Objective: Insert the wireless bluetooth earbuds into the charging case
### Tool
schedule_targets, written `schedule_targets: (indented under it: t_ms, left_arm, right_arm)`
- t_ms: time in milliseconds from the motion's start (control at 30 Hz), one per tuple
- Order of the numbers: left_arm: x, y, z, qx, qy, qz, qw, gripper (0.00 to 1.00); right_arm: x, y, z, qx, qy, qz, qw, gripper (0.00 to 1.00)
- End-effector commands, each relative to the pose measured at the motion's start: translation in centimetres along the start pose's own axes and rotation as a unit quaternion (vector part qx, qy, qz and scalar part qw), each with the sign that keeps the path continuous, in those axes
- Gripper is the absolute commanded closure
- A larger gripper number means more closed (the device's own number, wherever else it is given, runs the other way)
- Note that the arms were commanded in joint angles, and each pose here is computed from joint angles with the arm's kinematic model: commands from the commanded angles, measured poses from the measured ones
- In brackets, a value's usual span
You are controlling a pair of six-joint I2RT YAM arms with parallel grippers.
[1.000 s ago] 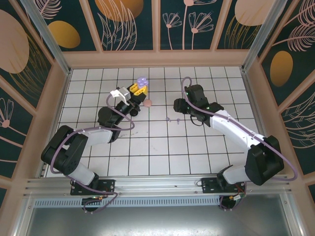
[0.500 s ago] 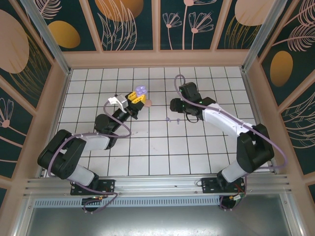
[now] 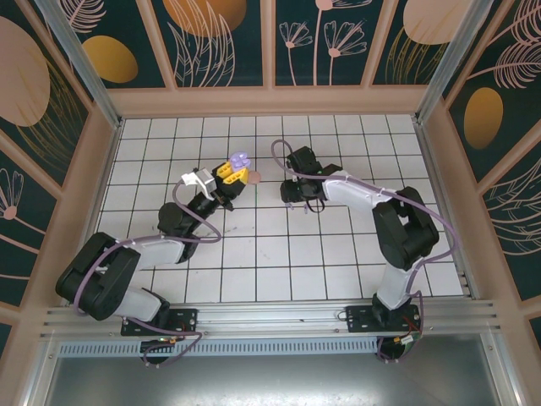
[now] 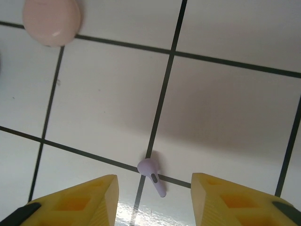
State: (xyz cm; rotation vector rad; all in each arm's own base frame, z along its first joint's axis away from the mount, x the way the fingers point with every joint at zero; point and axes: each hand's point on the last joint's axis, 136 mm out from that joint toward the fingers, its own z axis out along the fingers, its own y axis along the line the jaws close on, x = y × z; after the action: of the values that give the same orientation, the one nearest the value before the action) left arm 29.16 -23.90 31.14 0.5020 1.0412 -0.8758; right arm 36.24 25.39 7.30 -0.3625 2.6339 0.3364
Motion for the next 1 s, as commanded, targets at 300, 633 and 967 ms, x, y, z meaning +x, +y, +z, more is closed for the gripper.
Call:
schedule_targets:
  t_ms: [300, 633, 967]
  left_arm:
    - [-2.7, -0.4, -0.8, -0.010, -0.045, 0.019, 0.999, 1.00]
    - [-2.6, -0.5, -0.6, -0.006, -0.043, 0.026, 0.999, 1.00]
    - [-2.5, -0.6, -0.6, -0.003, -0.041, 0.029, 0.999, 1.00]
  right_arm:
    - [1.2, 1.1, 3.3, -0.028, 0.033, 0.006, 0.999, 0.53]
    - [2.6, 2.0, 3.9, -0.032, 0.049, 0.004, 0.998, 0.53]
    - [3.6, 2.8, 3.6, -0.042, 0.056, 0.006, 0.998, 0.53]
